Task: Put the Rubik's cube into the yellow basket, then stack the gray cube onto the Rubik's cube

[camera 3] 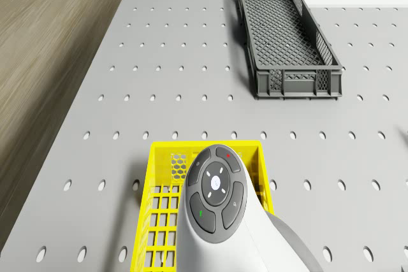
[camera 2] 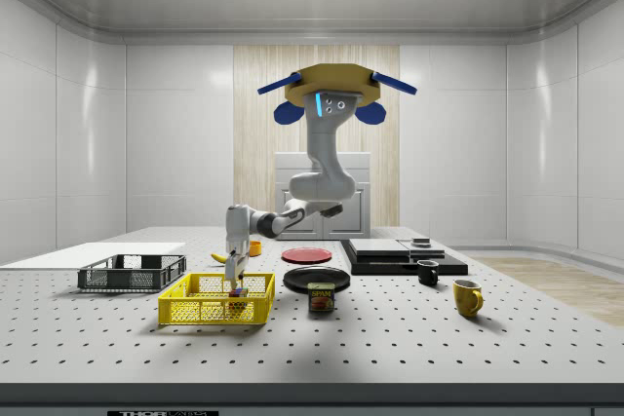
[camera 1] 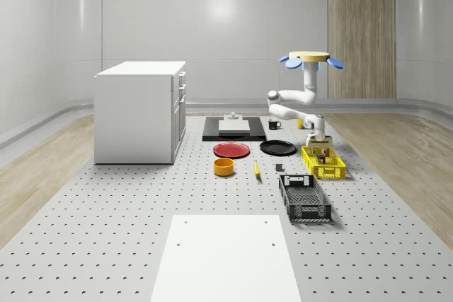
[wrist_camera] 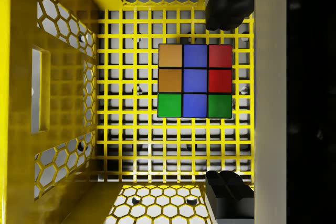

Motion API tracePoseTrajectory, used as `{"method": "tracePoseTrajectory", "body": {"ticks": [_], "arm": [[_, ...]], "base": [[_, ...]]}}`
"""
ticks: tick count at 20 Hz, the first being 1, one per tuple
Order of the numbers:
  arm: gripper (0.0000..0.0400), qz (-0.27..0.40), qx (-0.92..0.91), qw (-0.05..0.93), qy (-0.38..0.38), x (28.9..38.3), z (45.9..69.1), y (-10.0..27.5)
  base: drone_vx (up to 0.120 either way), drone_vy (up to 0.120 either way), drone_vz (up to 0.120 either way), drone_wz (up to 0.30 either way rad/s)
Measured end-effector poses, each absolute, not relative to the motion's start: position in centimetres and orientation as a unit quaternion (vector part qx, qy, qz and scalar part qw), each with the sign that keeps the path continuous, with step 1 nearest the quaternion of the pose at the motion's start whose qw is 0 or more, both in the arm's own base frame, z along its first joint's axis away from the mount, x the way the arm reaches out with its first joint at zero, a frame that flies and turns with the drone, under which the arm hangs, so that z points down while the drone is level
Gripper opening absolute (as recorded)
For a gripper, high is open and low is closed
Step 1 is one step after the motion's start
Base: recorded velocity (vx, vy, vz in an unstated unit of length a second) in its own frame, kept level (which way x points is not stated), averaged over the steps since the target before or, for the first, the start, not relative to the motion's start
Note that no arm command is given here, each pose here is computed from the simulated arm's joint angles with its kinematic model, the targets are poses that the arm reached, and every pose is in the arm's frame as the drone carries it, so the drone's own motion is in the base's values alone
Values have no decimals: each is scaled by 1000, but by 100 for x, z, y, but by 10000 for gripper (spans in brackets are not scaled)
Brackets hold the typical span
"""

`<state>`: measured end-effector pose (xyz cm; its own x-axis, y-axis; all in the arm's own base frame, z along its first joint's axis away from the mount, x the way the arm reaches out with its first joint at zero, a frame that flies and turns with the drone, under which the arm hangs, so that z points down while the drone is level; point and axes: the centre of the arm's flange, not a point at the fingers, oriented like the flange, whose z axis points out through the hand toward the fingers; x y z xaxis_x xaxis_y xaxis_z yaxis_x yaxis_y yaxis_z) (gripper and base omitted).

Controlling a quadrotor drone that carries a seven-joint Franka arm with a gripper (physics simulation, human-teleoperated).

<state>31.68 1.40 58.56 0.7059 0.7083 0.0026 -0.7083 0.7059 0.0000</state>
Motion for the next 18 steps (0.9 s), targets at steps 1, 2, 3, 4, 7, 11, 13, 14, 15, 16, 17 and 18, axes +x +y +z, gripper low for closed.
{"method": "tracePoseTrajectory", "body": {"ticks": [1,2,3,4,7,11,13,14,15,16,17,18], "arm": [[396,383,0,924,-1,3168,5854,140],[397,383,0,924,-1,3168,5853,140],[398,383,0,924,-1,3168,5852,140],[398,383,0,924,-1,3168,5851,140],[399,383,0,924,-1,3168,5849,140],[400,383,0,924,-1,3168,5848,140],[400,383,0,924,-1,3168,5848,141],[400,383,0,924,-1,3168,5848,141],[400,383,0,924,-1,3168,5848,140],[400,383,0,924,-1,3168,5848,141],[400,383,0,924,-1,3168,5848,141],[400,383,0,924,-1,3168,5848,141]], "base": [[120,-120,120,0],[120,-120,120,0],[120,-120,120,0],[120,-120,120,0],[120,-120,0,0],[120,-120,0,0],[0,-120,0,0],[0,-120,0,0],[0,-120,0,0],[0,-120,0,0],[0,-120,0,0],[0,-120,0,0]]}}
